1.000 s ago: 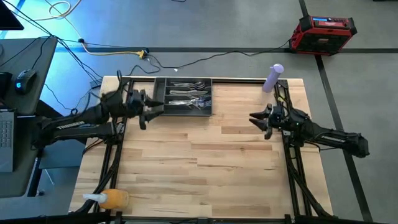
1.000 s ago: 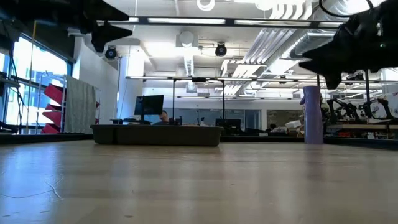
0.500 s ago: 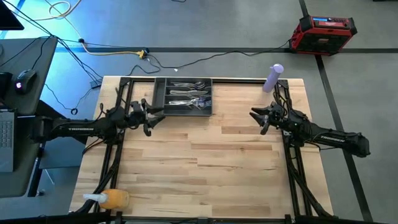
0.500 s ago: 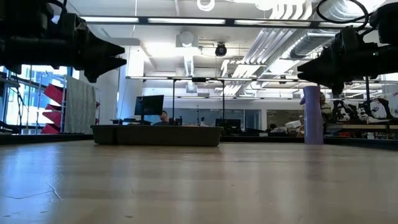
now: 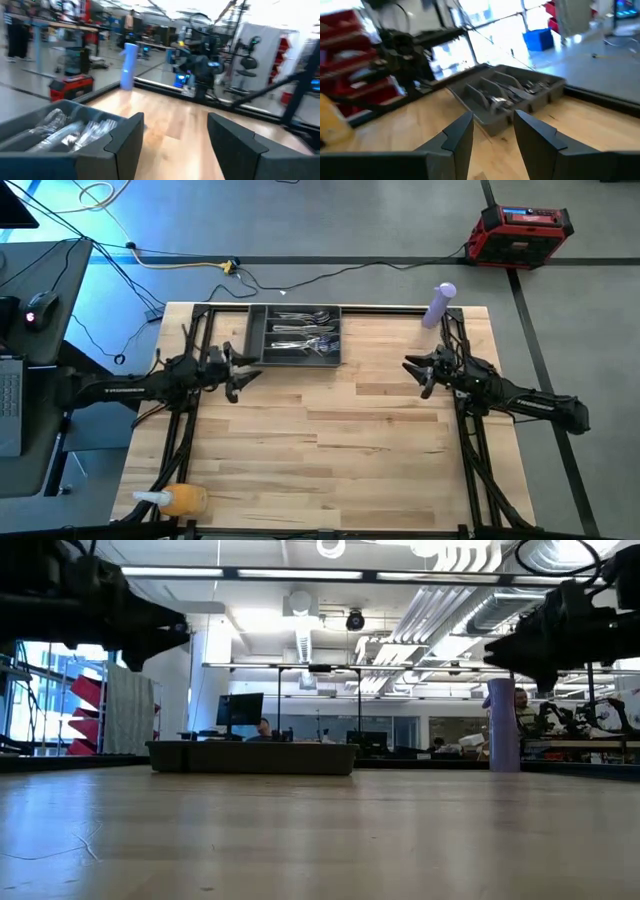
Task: Sort silverware
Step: Return to Home Position
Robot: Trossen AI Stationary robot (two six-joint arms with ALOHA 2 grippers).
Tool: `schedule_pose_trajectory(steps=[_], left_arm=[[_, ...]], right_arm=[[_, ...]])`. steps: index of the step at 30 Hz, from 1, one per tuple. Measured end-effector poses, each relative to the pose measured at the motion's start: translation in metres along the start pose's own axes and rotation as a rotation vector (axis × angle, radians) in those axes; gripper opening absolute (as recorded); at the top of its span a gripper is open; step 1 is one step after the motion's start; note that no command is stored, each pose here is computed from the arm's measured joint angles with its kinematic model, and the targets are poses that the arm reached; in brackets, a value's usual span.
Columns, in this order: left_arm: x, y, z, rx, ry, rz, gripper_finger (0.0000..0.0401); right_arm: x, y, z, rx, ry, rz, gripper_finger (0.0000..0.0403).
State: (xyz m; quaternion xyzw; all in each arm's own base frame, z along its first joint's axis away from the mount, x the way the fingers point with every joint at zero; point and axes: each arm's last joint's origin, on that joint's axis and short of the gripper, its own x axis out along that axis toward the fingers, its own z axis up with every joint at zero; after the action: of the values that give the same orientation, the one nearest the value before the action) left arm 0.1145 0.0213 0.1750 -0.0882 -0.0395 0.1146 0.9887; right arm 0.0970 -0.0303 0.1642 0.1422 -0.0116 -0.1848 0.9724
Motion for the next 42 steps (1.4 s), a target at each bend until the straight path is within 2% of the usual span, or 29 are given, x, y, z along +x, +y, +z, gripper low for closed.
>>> schedule_pose_trajectory(steps=[4,11,21,22,23,25,28,30,32,35,39,42], left_arm=[[-0.012,-0.003,0.007,-0.006,-0.07,-0.047,0.0197],[-0.022,-0.005,0.018,-0.02,-0.199,-0.081,0.0197],[-0.022,-0.01,0.016,-0.026,-0.182,-0.126,0.0197],[-0.022,-0.01,0.016,-0.026,-0.18,-0.127,0.0197],[-0.022,-0.009,0.016,-0.025,-0.176,-0.126,0.0197],[-0.022,-0.009,0.014,-0.023,-0.163,-0.118,0.0197],[-0.022,-0.008,0.013,-0.02,-0.151,-0.105,0.0197],[-0.021,-0.008,0.013,-0.02,-0.145,-0.101,0.0197],[-0.021,-0.007,0.012,-0.019,-0.134,-0.101,0.0197],[-0.021,-0.009,0.011,-0.02,-0.126,-0.113,0.0197],[-0.022,-0.013,0.01,-0.009,-0.116,-0.152,0.0197],[-0.023,-0.017,0.007,0.174,-0.109,-0.17,0.0197]], right_arm=[[-0.005,0.003,0.009,0.009,-0.098,0.066,0.0128],[-0.005,0.004,0.01,0.009,-0.103,0.081,0.0129],[-0.004,0.001,0.004,0.004,-0.05,0.045,0.0129],[-0.004,0.0,0.004,0.0,-0.05,0.016,0.0129],[-0.002,-0.002,0.004,-0.031,-0.057,-0.049,0.0129],[0.002,-0.007,0.001,-0.333,-0.013,-0.207,0.0129],[0.005,-0.013,-0.001,-0.759,0.1,-0.367,0.0129],[0.006,-0.015,-0.003,-0.953,0.182,-0.426,0.0129],[0.007,-0.016,-0.005,-1.091,0.238,-0.428,0.0129],[0.008,-0.016,-0.007,-1.199,0.285,-0.412,0.0129],[0.008,-0.016,-0.007,-1.197,0.284,-0.403,0.0129],[0.008,-0.016,-0.007,-1.161,0.273,-0.398,0.0129]])
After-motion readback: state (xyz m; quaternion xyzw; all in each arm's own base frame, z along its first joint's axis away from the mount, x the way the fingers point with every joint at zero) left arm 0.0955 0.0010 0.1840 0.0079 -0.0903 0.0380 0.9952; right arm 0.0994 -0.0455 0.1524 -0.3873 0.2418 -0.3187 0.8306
